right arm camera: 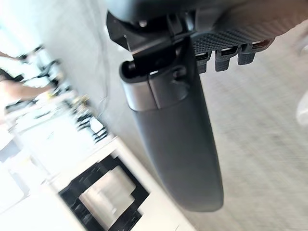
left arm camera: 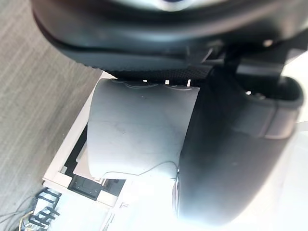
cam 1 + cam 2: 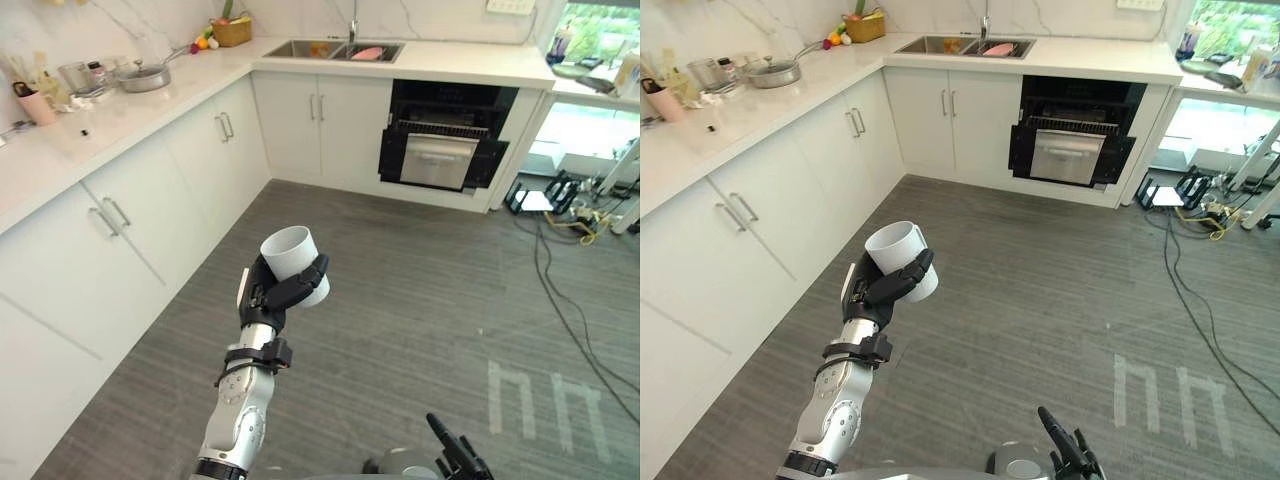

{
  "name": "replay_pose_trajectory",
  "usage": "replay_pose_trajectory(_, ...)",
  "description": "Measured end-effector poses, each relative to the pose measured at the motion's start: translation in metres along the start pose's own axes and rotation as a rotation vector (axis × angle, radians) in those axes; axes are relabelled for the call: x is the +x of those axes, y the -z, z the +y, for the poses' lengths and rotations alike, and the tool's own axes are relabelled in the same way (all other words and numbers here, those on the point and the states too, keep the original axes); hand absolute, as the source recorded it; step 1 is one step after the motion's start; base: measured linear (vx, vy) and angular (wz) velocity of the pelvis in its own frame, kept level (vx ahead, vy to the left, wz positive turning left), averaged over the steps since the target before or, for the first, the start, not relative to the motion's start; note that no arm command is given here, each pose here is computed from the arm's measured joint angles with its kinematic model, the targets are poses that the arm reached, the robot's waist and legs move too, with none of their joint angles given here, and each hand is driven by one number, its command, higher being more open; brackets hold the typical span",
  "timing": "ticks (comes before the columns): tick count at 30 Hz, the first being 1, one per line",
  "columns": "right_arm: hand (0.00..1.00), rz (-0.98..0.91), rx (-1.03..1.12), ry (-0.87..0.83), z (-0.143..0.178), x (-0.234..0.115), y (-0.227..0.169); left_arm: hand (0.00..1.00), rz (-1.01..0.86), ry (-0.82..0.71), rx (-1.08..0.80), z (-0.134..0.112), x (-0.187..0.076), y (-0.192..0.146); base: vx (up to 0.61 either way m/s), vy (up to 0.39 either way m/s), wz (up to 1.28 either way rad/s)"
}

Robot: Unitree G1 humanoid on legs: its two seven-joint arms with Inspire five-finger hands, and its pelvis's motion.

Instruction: Walk over to the sink, pick up the cup, carry it to the dishwasher, place the cup inside the dishwasher, then close the dishwasher door

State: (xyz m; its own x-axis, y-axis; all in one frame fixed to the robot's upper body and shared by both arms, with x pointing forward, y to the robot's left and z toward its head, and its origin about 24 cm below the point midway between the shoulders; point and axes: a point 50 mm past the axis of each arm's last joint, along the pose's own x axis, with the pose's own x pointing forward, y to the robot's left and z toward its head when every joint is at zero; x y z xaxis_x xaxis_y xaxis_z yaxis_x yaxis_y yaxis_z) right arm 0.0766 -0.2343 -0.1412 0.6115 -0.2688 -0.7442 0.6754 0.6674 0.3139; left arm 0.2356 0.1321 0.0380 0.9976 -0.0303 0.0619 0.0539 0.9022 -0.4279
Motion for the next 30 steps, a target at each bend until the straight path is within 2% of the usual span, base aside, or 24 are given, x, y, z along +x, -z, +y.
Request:
replay_pose_trajectory(3, 1.0, -0.12, -0.109, -0.125, 0.041, 0.018, -0.038, 0.0, -0.022, 0.003, 0.073, 0.01, -0.002, -0.009, 0.6, 0.057, -0.88)
replay_pose_trajectory(6, 1.0, -0.216, -0.196, -0.165, 0.067, 0.022, -0.065, 0.0, -0.09, 0.03, 0.084, 0.002, -0.008, -0.023, 0.53, 0.172, -0.46)
replay_pose_trajectory(8, 1.0, -0.218, -0.247, -0.155, 0.075, 0.024, -0.064, 0.0, -0.123, 0.032, 0.105, 0.005, -0.009, -0.03, 0.68, 0.296, -0.49)
replay_pose_trajectory(14, 1.0, -0.296, -0.317, -0.181, 0.098, 0.02, -0.084, 0.0, -0.165, -0.119, 0.138, 0.037, -0.017, -0.041, 0.54, 0.2, -0.04)
replay_pose_trajectory(17, 1.0, -0.248, -0.304, -0.231, 0.115, 0.018, -0.068, 0.0, -0.187, -0.155, 0.175, 0.044, -0.019, -0.048, 0.55, 0.111, -0.17)
replay_pose_trajectory(21, 1.0, -0.201, -0.268, -0.262, 0.118, 0.009, -0.046, 0.0, -0.188, -0.133, 0.187, 0.037, -0.016, -0.047, 0.36, -0.04, 0.05)
replay_pose_trajectory(26, 1.0, -0.24, -0.271, -0.303, 0.112, -0.002, -0.05, 0.0, -0.193, -0.07, 0.232, 0.03, -0.009, -0.05, 0.41, -0.17, 0.2)
replay_pose_trajectory(30, 1.0, -0.27, -0.331, -0.271, 0.095, -0.006, -0.059, 0.0, -0.131, -0.029, 0.196, 0.013, -0.011, -0.029, 0.41, -0.219, 0.31)
